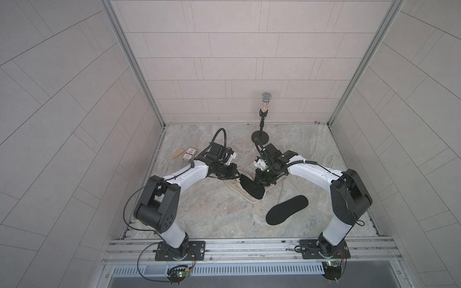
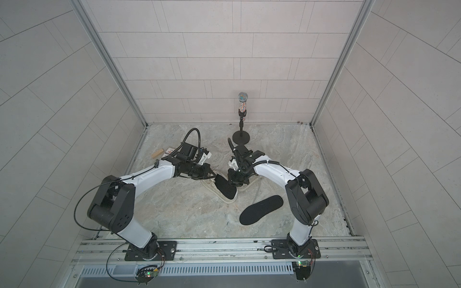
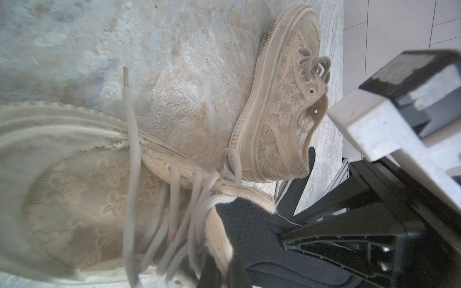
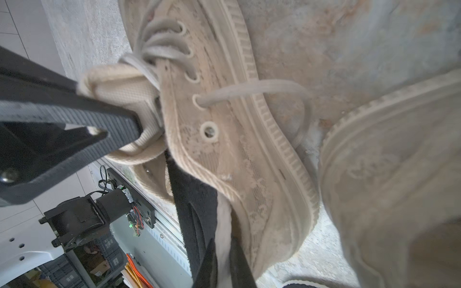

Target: Insert the insole into the shoe

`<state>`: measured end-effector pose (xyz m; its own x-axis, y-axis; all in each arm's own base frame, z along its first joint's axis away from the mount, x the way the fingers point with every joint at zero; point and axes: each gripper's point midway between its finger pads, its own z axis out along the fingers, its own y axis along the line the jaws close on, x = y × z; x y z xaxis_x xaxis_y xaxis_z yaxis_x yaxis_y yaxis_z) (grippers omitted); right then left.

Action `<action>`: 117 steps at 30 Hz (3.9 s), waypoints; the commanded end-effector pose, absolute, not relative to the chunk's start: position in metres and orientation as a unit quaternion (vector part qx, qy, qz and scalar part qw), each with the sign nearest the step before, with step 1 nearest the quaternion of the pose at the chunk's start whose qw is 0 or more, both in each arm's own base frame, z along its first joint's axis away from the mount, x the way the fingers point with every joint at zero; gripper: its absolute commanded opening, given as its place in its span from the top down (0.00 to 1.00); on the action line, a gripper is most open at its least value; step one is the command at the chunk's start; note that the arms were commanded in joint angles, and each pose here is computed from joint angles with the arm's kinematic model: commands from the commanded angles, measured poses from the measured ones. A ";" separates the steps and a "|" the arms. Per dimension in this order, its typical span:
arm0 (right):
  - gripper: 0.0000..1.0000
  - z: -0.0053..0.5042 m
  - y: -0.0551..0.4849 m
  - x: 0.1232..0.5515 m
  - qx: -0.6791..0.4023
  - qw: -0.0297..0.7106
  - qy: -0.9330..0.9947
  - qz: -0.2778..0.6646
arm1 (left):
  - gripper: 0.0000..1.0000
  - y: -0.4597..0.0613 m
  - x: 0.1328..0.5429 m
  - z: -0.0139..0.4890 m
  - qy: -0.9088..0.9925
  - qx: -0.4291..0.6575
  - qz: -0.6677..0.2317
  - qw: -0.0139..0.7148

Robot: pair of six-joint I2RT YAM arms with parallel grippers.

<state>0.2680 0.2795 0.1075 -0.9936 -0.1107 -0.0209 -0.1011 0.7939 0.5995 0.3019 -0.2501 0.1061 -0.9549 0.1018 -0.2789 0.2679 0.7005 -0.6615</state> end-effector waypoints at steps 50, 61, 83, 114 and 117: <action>1.00 0.099 0.323 0.311 -0.029 -0.030 -0.957 -0.287 | 1.00 -0.259 0.313 0.134 0.912 0.093 -0.356 0.182; 1.00 0.109 0.285 0.285 -0.003 -0.056 -0.973 -0.223 | 1.00 -0.234 0.322 0.130 0.934 0.089 -0.283 0.200; 1.00 0.108 0.304 0.312 -0.034 -0.070 -0.960 -0.268 | 1.00 -0.238 0.318 0.138 0.935 0.055 -0.299 0.182; 0.97 0.067 0.261 0.311 0.095 -0.115 -0.986 -0.068 | 1.00 -0.242 0.320 0.163 0.912 0.101 -0.357 0.177; 0.93 0.070 0.270 0.304 0.130 -0.125 -0.981 -0.064 | 1.00 -0.241 0.324 0.162 0.912 0.092 -0.357 0.181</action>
